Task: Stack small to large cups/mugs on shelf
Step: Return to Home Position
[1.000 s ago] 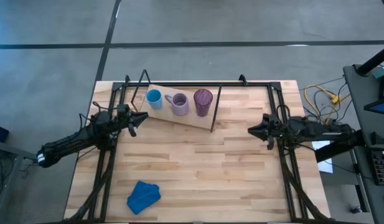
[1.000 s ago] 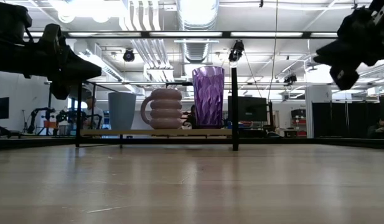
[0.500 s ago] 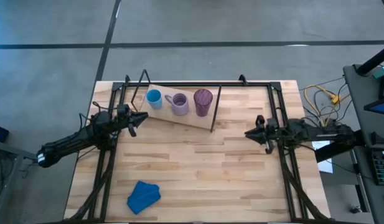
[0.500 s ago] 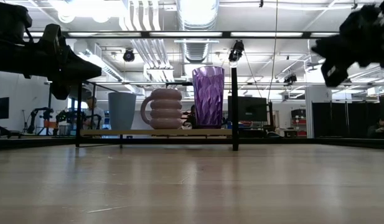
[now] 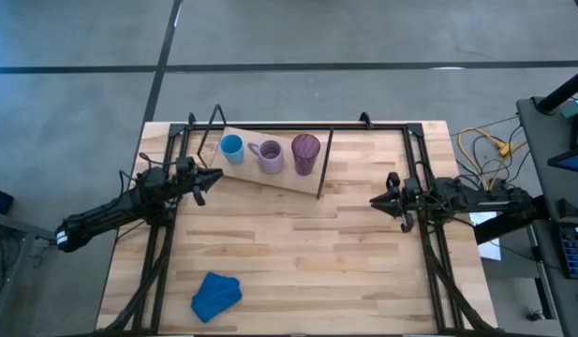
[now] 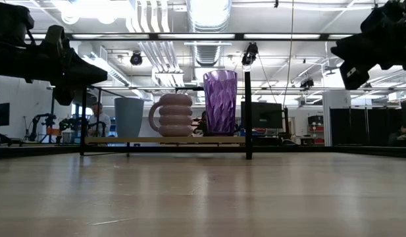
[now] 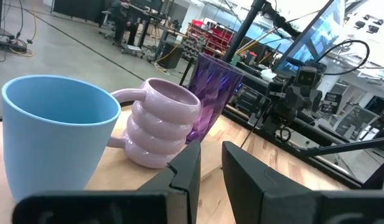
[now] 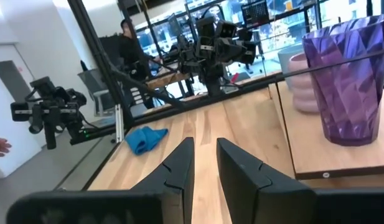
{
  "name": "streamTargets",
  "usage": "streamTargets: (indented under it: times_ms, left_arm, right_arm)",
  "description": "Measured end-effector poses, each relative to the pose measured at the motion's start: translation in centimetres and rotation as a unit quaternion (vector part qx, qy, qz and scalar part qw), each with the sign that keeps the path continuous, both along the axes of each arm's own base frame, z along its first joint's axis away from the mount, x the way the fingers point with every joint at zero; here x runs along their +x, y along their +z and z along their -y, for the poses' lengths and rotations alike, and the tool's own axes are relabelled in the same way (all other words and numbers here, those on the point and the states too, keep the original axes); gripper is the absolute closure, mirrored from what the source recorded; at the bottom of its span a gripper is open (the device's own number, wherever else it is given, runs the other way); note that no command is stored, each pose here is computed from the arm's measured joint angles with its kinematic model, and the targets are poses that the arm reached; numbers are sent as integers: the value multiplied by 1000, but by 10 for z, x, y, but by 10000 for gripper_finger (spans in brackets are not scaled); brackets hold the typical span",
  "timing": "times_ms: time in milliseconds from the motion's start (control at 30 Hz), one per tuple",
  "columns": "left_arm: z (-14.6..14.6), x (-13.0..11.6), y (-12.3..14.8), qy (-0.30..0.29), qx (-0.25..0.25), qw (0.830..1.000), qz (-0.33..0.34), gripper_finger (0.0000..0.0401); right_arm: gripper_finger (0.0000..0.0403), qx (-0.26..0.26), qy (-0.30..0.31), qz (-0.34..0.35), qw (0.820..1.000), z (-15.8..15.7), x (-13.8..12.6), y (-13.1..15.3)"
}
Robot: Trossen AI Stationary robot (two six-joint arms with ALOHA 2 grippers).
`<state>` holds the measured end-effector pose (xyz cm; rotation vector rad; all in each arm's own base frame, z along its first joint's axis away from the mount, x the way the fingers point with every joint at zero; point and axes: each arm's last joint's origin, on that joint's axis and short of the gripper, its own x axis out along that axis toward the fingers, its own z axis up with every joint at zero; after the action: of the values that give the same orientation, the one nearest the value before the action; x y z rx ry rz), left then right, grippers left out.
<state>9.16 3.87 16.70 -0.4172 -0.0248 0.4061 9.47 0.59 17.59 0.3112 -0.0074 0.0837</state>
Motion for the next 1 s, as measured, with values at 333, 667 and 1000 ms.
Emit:
streamTargets:
  times_ms: [333,667,1000]
  left_arm:
    - [0,0,0,0,0,1000,0,349]
    - [0,0,0,0,0,1000,0,349]
    - [0,0,0,0,0,1000,0,349]
  right_arm:
    - [339,-7,1,-4,1000,0,1,-4]
    - [339,-8,1,-9,1000,0,1,-5]
    - [339,-10,0,-10,1000,0,2,-8]
